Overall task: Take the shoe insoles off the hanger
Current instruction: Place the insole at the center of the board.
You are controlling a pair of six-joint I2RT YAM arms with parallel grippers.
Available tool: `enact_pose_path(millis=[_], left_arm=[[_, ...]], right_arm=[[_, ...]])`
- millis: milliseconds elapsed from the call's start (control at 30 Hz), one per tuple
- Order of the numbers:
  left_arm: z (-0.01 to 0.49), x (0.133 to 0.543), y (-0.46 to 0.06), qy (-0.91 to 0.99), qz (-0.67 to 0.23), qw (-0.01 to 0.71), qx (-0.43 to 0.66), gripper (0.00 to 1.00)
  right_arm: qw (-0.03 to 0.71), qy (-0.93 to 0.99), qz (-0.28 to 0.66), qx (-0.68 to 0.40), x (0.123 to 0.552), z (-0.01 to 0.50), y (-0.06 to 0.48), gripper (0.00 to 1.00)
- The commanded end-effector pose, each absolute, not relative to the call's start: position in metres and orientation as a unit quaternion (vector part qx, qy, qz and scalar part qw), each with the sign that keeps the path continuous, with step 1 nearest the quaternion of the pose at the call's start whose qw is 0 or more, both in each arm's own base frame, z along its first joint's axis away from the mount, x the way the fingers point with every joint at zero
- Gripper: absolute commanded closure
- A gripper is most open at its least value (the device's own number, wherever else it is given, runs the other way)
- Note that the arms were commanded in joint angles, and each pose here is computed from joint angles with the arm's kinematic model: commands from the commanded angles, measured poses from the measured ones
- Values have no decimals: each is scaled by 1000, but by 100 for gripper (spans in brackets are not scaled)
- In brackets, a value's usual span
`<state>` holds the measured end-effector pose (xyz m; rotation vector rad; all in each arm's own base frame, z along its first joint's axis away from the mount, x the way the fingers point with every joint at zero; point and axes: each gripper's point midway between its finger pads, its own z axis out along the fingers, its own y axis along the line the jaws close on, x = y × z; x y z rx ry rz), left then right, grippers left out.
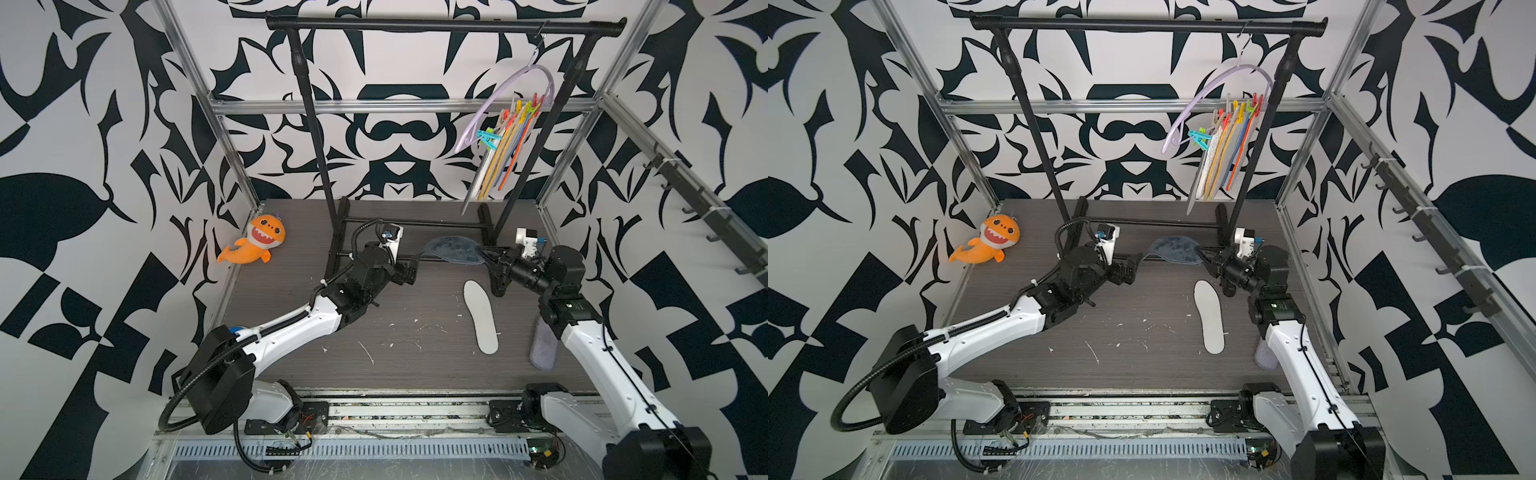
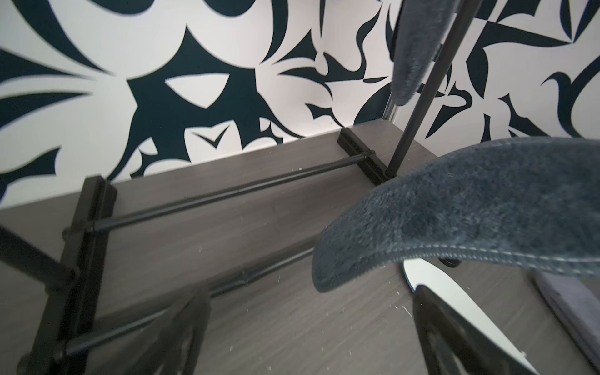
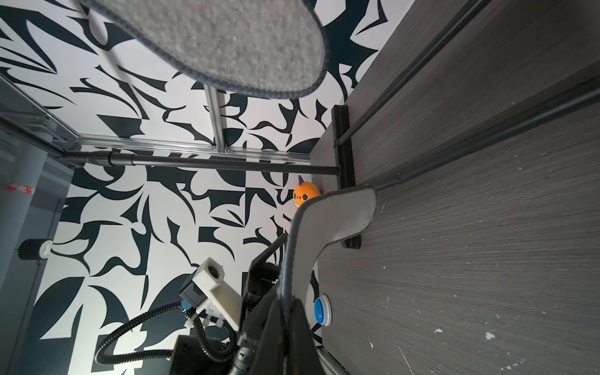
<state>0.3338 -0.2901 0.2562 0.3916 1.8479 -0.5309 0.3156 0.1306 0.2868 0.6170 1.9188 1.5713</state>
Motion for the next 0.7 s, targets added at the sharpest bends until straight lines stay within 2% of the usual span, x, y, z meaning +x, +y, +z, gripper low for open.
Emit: enact_pose_path(millis=[0, 233, 400, 533, 667], left_arm=[[249, 312, -276, 822, -320, 459, 106, 1], [276, 294, -303, 775, -573, 265, -22, 4], [277, 302, -334, 688, -702, 147, -110, 12], [283, 307, -352, 612, -770, 105, -144, 21], [280, 306, -366, 588, -789, 94, -150, 22]], right_arm=[[319, 721, 577, 214, 322, 287, 128, 100], [351, 715, 564, 215, 332, 287, 126, 100], [383, 707, 558, 206, 333, 295, 136, 100], [423, 686, 555, 209, 331, 307, 137, 100], [440, 674, 558, 203, 327, 315, 144, 100]])
